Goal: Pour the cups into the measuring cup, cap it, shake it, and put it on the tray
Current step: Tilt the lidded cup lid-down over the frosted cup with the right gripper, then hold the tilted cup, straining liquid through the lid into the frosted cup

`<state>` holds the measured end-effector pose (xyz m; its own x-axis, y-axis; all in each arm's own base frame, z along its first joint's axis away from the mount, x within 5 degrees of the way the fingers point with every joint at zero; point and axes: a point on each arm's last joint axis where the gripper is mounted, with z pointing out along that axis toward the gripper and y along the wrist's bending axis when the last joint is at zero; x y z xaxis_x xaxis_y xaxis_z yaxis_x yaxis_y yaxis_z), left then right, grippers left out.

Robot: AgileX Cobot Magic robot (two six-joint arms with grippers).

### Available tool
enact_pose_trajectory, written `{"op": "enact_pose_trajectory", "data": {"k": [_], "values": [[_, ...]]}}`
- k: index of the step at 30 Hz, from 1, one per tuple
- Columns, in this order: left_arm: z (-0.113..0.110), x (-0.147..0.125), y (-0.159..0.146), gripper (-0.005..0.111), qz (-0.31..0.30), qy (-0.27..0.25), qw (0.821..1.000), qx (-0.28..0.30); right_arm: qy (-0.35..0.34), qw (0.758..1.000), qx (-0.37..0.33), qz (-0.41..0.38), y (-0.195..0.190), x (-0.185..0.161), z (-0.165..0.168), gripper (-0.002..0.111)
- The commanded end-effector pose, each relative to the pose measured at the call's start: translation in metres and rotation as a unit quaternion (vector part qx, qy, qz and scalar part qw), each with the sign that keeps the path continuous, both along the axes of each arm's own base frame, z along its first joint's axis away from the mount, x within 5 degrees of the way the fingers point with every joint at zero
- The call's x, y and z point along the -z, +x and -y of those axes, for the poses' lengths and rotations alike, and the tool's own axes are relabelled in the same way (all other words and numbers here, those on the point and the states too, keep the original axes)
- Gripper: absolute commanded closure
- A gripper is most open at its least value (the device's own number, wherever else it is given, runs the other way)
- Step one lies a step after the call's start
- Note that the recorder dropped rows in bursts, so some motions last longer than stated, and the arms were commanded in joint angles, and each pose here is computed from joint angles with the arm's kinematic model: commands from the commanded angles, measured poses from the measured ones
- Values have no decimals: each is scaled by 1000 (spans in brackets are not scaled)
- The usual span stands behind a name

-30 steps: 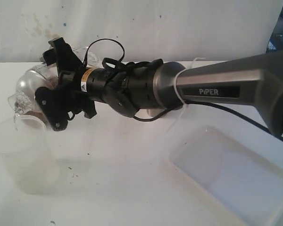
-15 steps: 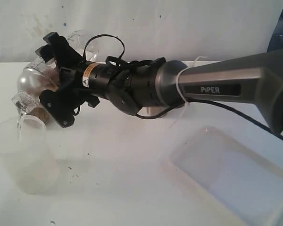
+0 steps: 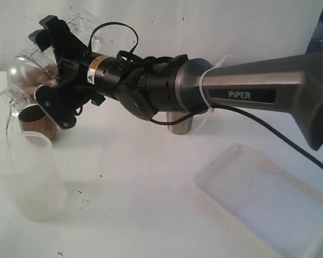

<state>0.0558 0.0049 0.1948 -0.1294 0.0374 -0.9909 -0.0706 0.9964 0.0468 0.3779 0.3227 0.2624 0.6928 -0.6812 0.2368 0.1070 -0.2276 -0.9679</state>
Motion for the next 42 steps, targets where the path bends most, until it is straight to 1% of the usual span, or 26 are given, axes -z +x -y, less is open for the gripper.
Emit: {"op": "enact_pose_trajectory", "data": {"k": [1,13,18,42], "values": [[0,0,0,106,6,-4,1000,1,38,999,-2,36,1,-22,2,108],[0,0,0,106,6,-4,1000,1,36,999,13,38,10,-22,13,108],[0,0,0,106,6,-4,1000,1,14,998,11,63,10,-22,13,108],[0,0,0,106,6,-4,1000,1,15,997,9,78,10,-24,13,108]]}}
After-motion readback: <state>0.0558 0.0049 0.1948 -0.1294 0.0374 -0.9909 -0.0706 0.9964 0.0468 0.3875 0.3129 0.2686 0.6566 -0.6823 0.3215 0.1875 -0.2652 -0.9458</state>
